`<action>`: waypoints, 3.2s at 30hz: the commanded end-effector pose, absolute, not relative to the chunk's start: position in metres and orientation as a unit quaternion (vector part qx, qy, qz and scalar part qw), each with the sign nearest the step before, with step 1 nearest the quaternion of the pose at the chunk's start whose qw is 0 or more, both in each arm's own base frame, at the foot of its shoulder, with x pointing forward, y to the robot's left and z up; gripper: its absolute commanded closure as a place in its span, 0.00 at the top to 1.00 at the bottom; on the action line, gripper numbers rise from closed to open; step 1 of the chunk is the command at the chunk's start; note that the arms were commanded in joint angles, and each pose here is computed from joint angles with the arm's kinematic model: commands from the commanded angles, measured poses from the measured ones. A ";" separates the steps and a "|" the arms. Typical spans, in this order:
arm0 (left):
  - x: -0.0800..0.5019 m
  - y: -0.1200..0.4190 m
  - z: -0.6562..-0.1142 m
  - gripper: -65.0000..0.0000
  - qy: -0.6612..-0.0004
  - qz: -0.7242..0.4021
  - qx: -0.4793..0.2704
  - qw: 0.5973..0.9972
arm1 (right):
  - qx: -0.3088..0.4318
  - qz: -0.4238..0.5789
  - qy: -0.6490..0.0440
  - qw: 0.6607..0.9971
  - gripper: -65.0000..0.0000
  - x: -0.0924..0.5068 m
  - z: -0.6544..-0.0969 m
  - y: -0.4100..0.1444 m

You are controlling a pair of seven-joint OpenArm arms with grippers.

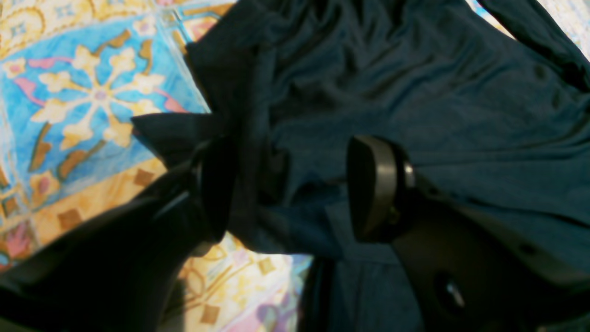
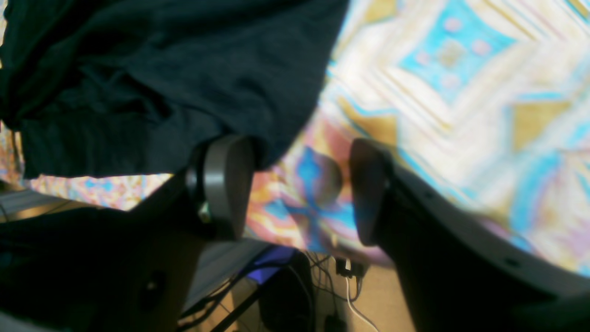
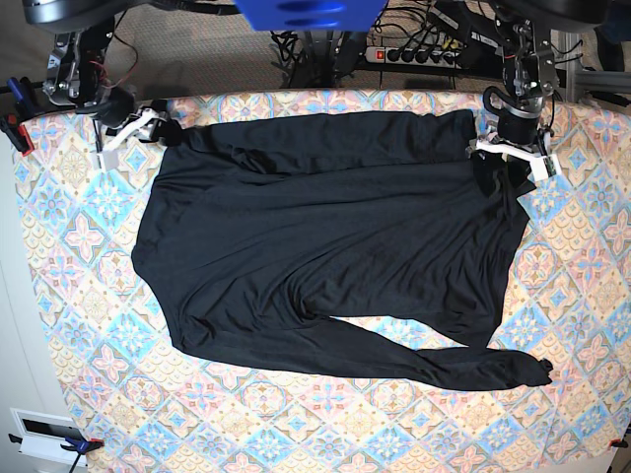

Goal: Layout the t-shirt on the table in an organized manner, then fold the t-shirt properly
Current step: 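Hold the collar corners with both grippers and pull them apart, then drag the shoulder corner with the right gripper along the shirt side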

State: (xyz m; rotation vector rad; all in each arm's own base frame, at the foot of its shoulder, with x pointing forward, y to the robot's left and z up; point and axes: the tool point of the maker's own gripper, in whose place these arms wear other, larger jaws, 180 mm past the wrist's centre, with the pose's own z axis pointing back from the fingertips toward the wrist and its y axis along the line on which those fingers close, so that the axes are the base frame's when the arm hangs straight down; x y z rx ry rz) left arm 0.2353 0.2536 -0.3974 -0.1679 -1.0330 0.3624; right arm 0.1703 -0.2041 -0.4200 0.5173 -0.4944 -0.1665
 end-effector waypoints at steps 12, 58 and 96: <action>0.215 0.242 -0.376 0.58 -0.502 0.150 -0.087 0.847 | 0.272 -0.078 -0.224 0.933 0.26 0.163 -0.424 -0.187; 0.123 0.188 -0.436 0.57 -0.232 0.290 -0.277 0.886 | 0.273 -0.080 -0.225 0.932 0.08 0.163 -0.425 -0.186; 0.172 0.159 -0.353 0.00 -0.332 0.209 -0.327 0.860 | 0.269 -0.033 -0.274 0.923 0.00 0.183 -0.390 -0.175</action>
